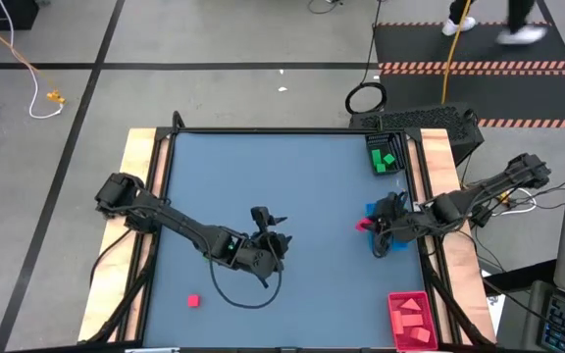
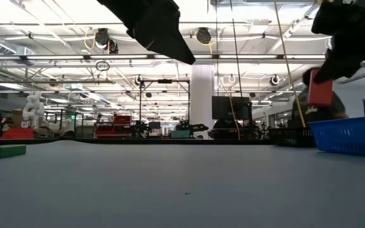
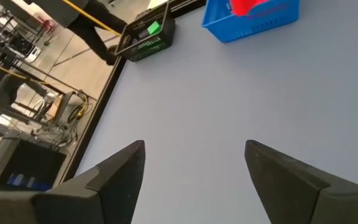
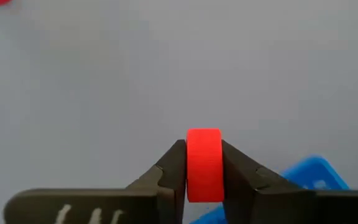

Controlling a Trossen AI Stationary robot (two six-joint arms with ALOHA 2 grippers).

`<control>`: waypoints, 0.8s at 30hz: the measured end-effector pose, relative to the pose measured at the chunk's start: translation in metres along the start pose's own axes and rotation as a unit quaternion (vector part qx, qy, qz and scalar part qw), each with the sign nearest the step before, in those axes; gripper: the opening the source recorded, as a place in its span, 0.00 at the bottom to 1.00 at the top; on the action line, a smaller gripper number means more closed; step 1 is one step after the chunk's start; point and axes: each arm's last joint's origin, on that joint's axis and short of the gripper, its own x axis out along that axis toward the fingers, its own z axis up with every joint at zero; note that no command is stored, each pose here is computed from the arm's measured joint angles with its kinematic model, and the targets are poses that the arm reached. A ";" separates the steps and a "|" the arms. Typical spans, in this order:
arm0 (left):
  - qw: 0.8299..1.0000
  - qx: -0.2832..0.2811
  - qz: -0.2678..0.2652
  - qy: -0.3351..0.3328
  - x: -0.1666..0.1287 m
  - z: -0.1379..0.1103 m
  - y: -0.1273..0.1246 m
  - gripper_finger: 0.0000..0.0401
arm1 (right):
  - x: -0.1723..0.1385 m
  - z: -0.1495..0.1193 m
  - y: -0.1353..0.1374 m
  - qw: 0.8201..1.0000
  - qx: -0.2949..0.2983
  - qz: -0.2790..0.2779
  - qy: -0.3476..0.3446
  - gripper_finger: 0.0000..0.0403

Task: Sort & place blocks by color
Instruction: Put the red block into the blue bin

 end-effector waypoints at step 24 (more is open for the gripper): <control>1.000 0.004 0.001 -0.003 -0.002 0.000 -0.001 0.69 | -0.025 -0.026 -0.031 0.979 0.115 -0.005 0.169 0.17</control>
